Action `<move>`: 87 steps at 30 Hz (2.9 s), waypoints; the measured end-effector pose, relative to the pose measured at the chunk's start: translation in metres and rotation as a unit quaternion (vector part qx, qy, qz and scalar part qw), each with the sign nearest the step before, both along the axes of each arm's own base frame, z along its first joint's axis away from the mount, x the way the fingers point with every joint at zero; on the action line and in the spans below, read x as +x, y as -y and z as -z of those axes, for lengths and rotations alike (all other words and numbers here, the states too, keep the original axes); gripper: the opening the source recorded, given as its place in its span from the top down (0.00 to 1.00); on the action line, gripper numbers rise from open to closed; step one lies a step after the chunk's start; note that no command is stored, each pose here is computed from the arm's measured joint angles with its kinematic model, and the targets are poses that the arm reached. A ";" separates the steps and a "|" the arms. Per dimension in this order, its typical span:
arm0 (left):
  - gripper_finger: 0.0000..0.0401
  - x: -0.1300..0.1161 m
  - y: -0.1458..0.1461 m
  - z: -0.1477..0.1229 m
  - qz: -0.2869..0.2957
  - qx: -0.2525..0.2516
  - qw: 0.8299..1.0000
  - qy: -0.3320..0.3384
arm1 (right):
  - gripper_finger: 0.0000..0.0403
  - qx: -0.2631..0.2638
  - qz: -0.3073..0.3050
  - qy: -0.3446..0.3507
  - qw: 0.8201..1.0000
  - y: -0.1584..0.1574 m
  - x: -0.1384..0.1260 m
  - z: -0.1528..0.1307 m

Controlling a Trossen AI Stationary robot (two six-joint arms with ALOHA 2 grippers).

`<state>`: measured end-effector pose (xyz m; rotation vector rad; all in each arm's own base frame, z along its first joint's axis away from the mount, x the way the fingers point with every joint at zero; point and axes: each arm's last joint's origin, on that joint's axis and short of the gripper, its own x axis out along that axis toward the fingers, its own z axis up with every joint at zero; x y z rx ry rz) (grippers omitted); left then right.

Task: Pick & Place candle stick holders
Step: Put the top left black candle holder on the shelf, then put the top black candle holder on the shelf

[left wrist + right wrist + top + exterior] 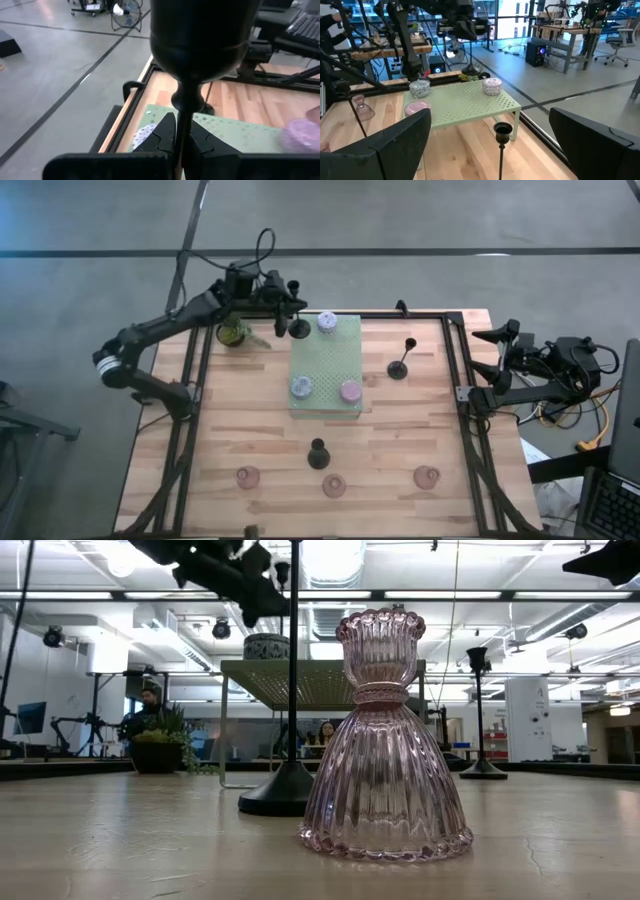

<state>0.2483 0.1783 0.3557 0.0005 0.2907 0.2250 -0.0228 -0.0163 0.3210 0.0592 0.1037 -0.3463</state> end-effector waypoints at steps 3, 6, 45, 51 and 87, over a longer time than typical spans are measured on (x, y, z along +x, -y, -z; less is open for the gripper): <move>0.98 0.006 -0.010 0.008 -0.006 -0.002 1.000 -0.010 | 0.01 0.001 0.000 0.000 1.000 0.000 0.000 0.000; 0.98 0.008 -0.020 0.013 -0.015 0.002 1.000 -0.006 | 0.01 0.000 0.000 0.000 1.000 0.000 0.000 0.000; 0.91 0.020 -0.048 0.039 0.020 0.023 0.999 -0.011 | 0.01 0.001 0.000 0.001 1.000 0.000 0.000 0.000; 0.91 0.020 -0.048 0.039 0.020 0.022 0.999 -0.011 | 0.01 0.002 0.000 0.001 1.000 0.000 0.000 0.000; 0.50 -0.097 0.045 0.020 -0.069 -0.023 0.996 -0.044 | 0.01 0.001 0.000 0.001 1.000 0.000 0.000 0.000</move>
